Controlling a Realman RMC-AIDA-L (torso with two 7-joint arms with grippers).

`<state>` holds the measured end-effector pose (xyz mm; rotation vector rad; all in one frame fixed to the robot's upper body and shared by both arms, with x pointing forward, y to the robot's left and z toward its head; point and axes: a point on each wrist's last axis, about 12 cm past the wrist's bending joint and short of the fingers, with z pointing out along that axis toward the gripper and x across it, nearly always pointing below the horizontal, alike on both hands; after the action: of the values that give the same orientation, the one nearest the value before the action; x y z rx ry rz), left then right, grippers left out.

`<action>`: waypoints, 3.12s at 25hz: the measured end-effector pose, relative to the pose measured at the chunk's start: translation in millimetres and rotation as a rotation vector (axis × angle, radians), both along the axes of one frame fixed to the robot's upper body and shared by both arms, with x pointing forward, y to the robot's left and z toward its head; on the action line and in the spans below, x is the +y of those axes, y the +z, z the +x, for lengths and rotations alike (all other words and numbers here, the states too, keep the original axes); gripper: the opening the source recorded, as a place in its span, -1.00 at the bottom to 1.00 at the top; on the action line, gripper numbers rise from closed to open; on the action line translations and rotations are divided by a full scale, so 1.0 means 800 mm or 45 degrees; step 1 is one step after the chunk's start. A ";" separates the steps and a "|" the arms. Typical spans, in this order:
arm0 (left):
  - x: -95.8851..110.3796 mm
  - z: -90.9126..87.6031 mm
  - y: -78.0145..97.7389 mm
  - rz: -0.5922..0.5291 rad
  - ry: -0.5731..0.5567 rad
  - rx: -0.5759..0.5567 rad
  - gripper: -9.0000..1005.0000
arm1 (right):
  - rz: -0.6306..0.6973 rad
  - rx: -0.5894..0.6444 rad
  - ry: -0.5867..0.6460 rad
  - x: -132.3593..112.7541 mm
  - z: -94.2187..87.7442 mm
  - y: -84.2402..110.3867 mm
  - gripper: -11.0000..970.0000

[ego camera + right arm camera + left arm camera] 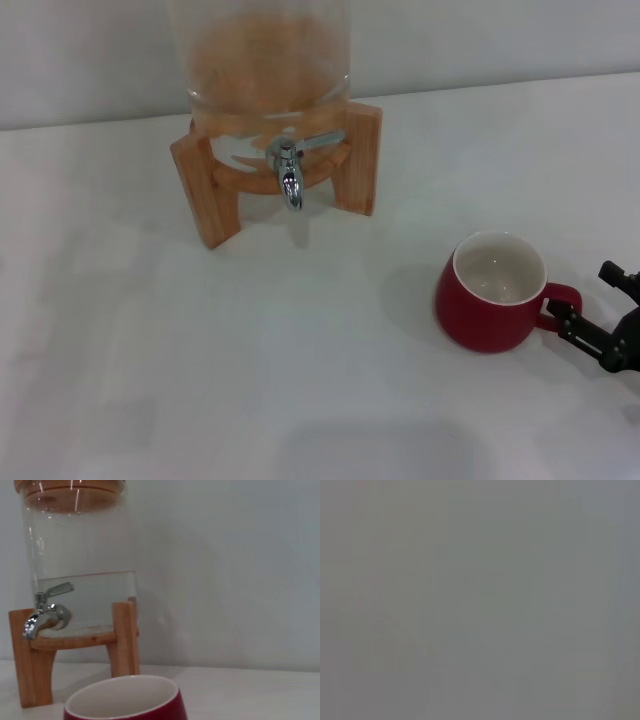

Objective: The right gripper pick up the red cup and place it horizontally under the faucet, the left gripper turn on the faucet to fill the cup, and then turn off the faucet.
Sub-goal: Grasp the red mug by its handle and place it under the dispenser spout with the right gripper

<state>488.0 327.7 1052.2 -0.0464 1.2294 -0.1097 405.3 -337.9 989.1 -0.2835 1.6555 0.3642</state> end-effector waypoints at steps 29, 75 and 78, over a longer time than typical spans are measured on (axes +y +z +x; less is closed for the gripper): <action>-0.002 0.002 0.002 0.000 -0.007 -0.010 0.75 | -0.018 0.003 -0.045 -0.005 0.008 0.000 0.56; -0.005 0.011 0.005 0.007 -0.024 -0.010 0.75 | -0.006 -0.052 0.020 0.010 0.026 0.008 -0.64; -0.005 0.012 0.005 0.007 -0.023 -0.011 0.75 | -0.008 -0.065 0.024 0.011 0.028 0.009 -0.65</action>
<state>497.7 323.7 1056.4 -0.0303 1.2213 -0.1223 427.9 -328.9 996.6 -0.3114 1.6049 0.3634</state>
